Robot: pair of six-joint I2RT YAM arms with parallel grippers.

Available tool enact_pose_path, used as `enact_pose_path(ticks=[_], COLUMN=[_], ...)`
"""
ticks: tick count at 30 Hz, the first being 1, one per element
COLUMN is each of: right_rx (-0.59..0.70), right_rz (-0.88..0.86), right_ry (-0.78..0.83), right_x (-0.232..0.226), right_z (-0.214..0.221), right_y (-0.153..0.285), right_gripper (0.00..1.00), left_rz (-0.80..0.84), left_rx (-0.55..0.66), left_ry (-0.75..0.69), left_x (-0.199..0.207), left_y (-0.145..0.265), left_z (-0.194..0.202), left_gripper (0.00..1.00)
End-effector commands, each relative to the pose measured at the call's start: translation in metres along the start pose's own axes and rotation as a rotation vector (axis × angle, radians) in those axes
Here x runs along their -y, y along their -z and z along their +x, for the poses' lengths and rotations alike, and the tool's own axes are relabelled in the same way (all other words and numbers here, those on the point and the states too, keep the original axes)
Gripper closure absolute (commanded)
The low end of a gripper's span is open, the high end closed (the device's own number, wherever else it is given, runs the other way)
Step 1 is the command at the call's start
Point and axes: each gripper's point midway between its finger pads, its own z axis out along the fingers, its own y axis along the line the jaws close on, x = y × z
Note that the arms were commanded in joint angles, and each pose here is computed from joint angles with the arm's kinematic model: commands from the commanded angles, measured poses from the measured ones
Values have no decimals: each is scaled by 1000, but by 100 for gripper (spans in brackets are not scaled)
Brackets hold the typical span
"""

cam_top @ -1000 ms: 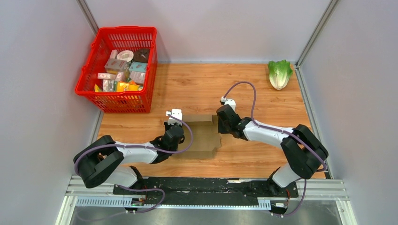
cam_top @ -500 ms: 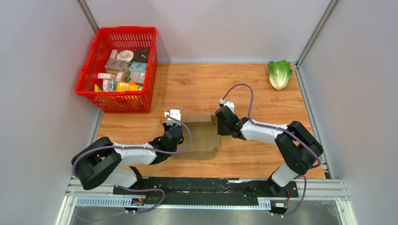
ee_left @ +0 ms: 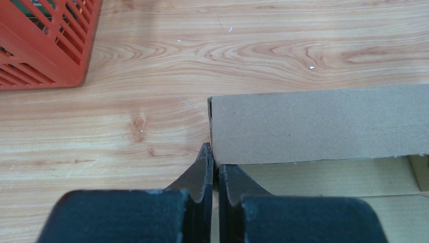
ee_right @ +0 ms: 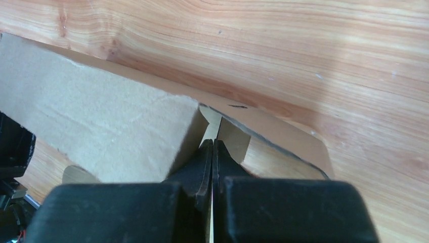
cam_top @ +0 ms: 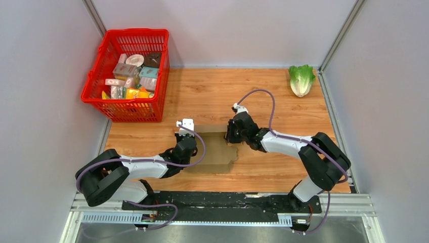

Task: Fold the paper box

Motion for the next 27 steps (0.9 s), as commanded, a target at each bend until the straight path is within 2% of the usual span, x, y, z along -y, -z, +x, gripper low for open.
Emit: enact_pose_path(ticks=[1, 10, 11, 17, 21, 22, 24, 27], right_rx=[1, -61, -64, -43, -59, -38, -43, 17], right_rz=[-57, 23, 71, 93, 103, 95, 148, 238], right_ry=[-23, -42, -37, -14, -16, -16, 10, 50], right_x=[-17, 5, 14, 12, 13, 11, 24, 40], right_z=[-4, 19, 19, 5, 7, 2, 5, -11], right_y=[-15, -23, -21, 25, 59, 71, 84, 103], right_gripper=[100, 100, 100, 98, 85, 79, 72, 58], left_rz=[21, 13, 10, -19, -21, -20, -20, -15], left_rx=[-13, -13, -12, -6, -7, -4, -1, 7], left_ry=[11, 4, 1, -13, -20, -18, -21, -23], left_x=[5, 4, 4, -5, -6, -6, -6, -4], left_y=[2, 2, 2, 3, 3, 3, 3, 2], left_z=[3, 5, 5, 8, 9, 9, 8, 5], left_gripper=[100, 100, 100, 100, 100, 100, 100, 100])
